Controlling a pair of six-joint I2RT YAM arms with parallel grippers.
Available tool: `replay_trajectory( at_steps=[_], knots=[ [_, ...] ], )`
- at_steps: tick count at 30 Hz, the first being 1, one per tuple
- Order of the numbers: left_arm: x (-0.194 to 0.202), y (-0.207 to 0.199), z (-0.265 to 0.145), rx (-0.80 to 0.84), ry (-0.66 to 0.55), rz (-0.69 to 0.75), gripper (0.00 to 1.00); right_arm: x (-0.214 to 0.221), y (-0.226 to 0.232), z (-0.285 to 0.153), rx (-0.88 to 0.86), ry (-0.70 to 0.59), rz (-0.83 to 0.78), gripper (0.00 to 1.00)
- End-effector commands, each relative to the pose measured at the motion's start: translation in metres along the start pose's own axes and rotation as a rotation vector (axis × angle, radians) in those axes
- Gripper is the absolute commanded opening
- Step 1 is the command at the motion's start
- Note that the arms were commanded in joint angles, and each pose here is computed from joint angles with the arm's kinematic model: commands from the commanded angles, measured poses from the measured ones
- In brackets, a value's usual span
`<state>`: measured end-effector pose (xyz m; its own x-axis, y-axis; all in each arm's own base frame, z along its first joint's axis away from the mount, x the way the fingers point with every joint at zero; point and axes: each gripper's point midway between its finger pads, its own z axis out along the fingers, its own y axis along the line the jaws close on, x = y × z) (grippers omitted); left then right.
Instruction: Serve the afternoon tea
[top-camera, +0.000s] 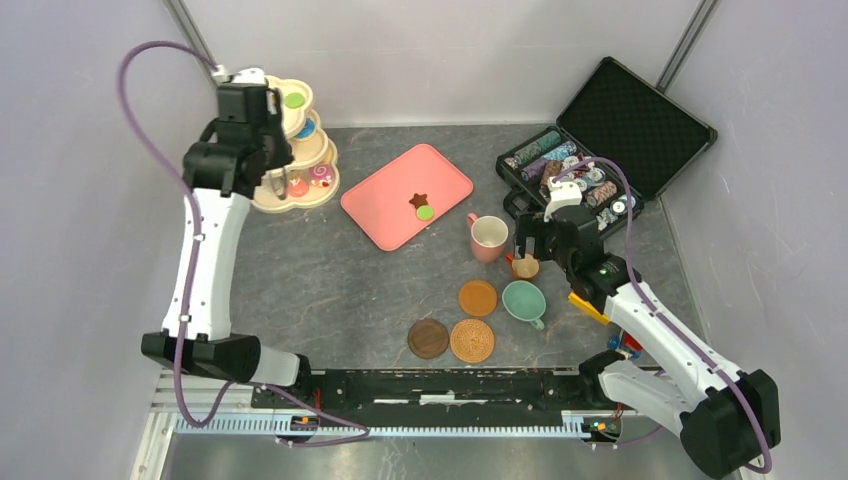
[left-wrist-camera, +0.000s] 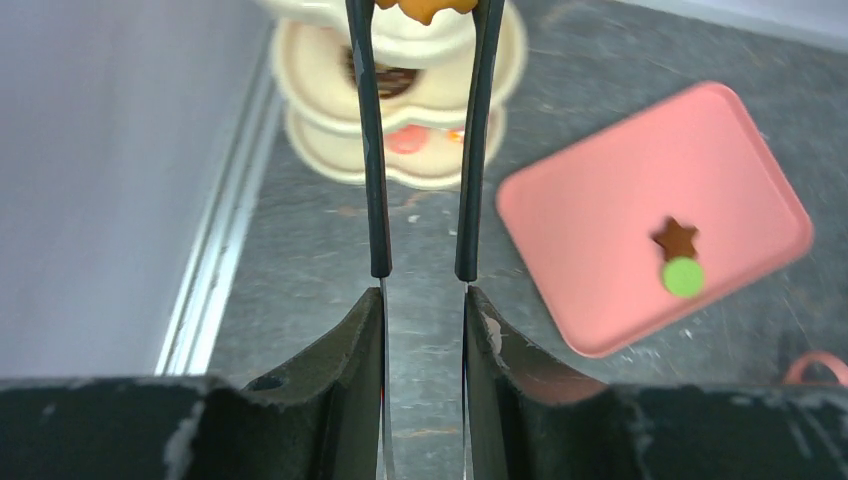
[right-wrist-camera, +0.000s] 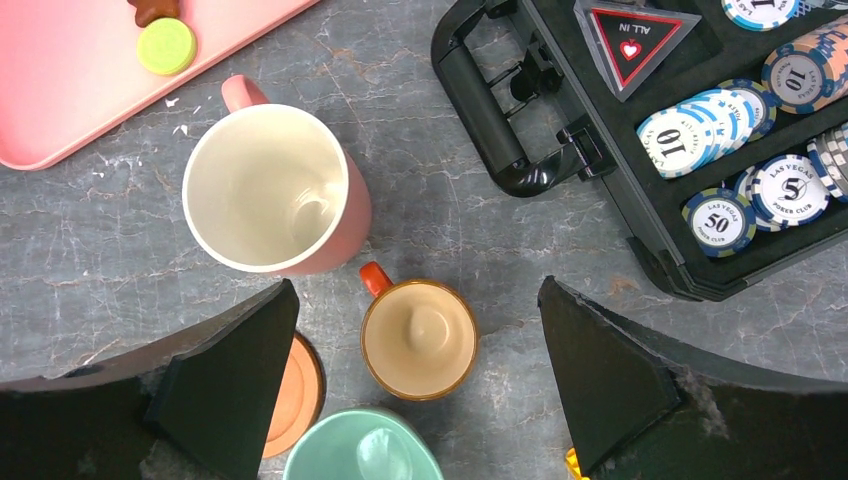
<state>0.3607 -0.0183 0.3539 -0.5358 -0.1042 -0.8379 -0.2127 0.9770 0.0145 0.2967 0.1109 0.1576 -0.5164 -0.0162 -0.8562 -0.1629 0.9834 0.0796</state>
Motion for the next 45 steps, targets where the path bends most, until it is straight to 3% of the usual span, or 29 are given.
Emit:
replay_trajectory(
  at_steps=[1, 7, 23, 37, 45],
  knots=[
    [-0.002, 0.045, -0.002, -0.073, -0.003, -0.008, 0.33, -0.008, 0.005, 0.002, -0.021, -0.035, 0.007, 0.98],
    [-0.008, 0.079, 0.027, -0.175, -0.004, -0.118, 0.33, -0.007, 0.007, 0.005, -0.026, -0.023, 0.004, 0.98],
    [-0.028, 0.082, 0.109, -0.154, 0.031, -0.190, 0.33, -0.004, 0.000, 0.009, 0.014, -0.003, -0.013, 0.98],
    [-0.032, 0.085, 0.121, -0.161, 0.038, -0.193, 0.50, -0.004, 0.000, 0.008, 0.016, -0.004, -0.005, 0.98],
    [-0.040, 0.084, 0.101, -0.142, 0.000, -0.198, 0.51, -0.004, 0.001, 0.007, 0.009, -0.002, 0.003, 0.98]
  ],
)
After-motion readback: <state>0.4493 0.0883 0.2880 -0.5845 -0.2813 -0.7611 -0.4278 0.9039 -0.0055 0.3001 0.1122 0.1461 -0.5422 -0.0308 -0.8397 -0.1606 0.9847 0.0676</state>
